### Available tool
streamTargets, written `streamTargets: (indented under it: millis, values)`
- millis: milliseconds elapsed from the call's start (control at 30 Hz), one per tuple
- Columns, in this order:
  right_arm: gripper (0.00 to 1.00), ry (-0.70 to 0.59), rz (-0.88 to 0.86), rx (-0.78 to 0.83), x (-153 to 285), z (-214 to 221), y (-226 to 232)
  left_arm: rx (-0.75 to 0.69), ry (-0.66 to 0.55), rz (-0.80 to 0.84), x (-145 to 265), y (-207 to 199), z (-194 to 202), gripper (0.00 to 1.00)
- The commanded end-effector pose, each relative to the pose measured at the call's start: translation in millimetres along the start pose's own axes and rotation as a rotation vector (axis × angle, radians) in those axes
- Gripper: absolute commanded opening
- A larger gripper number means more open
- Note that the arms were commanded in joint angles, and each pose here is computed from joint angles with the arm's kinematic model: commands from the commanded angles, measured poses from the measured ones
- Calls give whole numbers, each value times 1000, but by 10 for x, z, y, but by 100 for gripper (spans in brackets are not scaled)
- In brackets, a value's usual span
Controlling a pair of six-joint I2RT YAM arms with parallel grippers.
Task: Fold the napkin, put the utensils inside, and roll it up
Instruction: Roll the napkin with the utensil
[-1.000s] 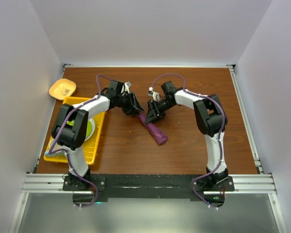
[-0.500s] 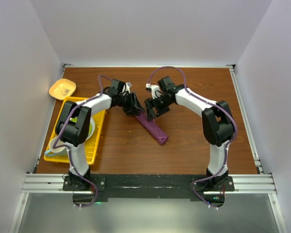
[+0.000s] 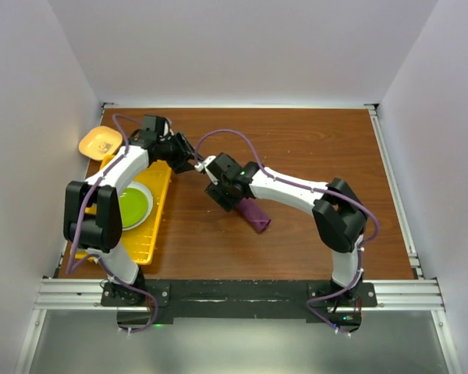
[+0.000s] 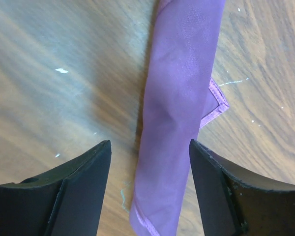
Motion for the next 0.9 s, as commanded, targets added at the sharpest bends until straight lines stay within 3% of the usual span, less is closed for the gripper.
streamTargets:
  millis: [0, 300, 400, 433, 467, 567, 667, 867]
  values:
    - [67, 9, 158, 17, -141, -41, -165, 22, -1, -15, 92, 86, 57, 53]
    - [62, 62, 147, 37, -411, 142, -88, 22, 7, -15, 66, 105, 59, 55]
    - [48, 85, 148, 32, -490, 218, -95, 20, 16, -13, 47, 123, 76, 60]
    - [37, 99, 150, 24, -538, 249, -114, 19, 19, -10, 42, 128, 84, 62]
    - [31, 103, 134, 14, -554, 258, -117, 21, 24, -8, 31, 142, 99, 63]
    - [26, 114, 109, -2, -577, 291, -155, 44, 60, -7, -22, 199, 171, 66]
    - [16, 96, 28, -37, -539, 262, -181, 71, 86, -10, -64, 247, 241, 67]
    - [12, 29, -499, -207, -477, 183, -93, 91, 120, -2, -134, 127, 395, 67]
Point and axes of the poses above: each gripper's point midway between its finger pads, its own x axis back along the fingers, its own y axis along the line the jaws close on, z = x × y, the point moved 4 cm from there along x, back along the fingers, and after that the axes turned 1 degree about -x, right-handed, at the moved point
